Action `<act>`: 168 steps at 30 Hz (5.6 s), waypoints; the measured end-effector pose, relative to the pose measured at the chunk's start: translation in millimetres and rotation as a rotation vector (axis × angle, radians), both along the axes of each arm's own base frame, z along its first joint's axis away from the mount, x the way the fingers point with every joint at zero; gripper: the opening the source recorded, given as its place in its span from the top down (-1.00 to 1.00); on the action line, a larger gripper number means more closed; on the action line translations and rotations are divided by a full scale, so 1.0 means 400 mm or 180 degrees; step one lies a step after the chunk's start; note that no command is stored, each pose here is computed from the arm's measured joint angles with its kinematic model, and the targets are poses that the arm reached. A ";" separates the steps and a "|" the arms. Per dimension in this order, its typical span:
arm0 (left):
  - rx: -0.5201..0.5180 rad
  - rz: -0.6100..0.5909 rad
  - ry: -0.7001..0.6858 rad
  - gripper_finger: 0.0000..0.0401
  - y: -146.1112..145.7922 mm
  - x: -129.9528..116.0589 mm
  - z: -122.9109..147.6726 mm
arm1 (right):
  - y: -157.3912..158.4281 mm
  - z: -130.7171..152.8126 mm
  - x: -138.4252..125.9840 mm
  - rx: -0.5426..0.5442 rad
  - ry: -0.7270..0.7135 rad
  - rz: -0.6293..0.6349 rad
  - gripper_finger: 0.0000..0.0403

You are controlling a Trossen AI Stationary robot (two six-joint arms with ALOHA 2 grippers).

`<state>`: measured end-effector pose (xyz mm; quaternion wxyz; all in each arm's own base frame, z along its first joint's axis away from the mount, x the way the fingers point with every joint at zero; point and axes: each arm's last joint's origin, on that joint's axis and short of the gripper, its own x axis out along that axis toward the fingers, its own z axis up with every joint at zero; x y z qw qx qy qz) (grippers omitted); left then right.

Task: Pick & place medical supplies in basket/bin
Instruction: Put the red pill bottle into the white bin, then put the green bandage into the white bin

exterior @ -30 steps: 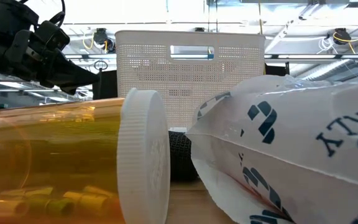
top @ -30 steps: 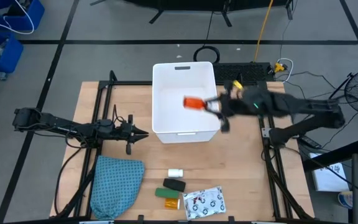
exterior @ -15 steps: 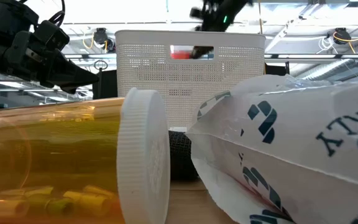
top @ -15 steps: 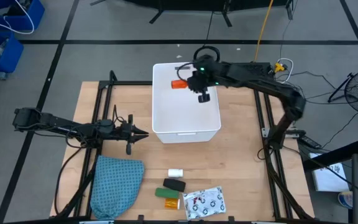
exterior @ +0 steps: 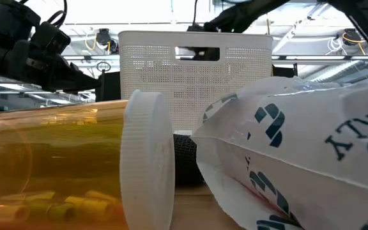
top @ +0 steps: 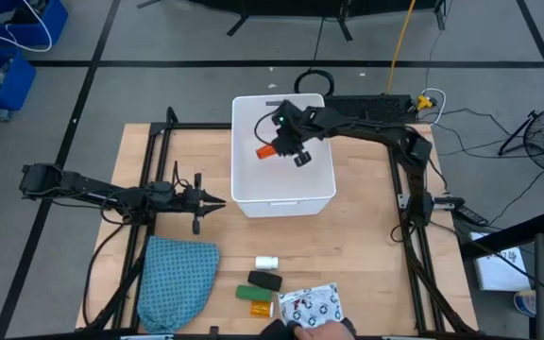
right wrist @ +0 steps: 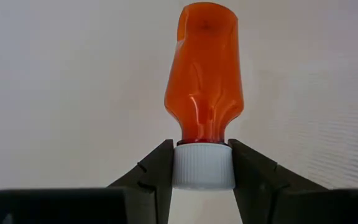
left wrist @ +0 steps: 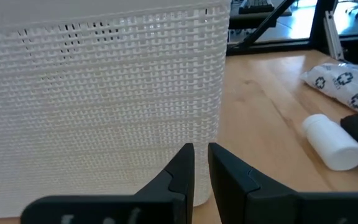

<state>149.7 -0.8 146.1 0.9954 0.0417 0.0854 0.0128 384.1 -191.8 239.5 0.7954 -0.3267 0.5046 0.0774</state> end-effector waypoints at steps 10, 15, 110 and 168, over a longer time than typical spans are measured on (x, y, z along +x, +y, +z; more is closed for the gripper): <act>0.0045 -0.0004 0.0009 0.74 0.000 0.000 -0.001 | -0.026 -0.118 0.017 0.0191 0.0375 -0.0070 0.40; 0.0067 -0.0014 0.0034 0.74 0.000 0.000 -0.002 | -0.032 -0.118 0.016 0.0025 0.0438 -0.0301 0.31; -0.0283 -0.0316 0.1824 0.61 -0.405 0.217 0.247 | 0.387 -0.138 -0.682 0.1571 -0.3978 -0.0445 1.00; -0.0835 -0.1202 0.2814 0.65 -0.471 0.328 0.019 | 0.387 -0.139 -0.682 0.1866 -0.3977 -0.0605 1.00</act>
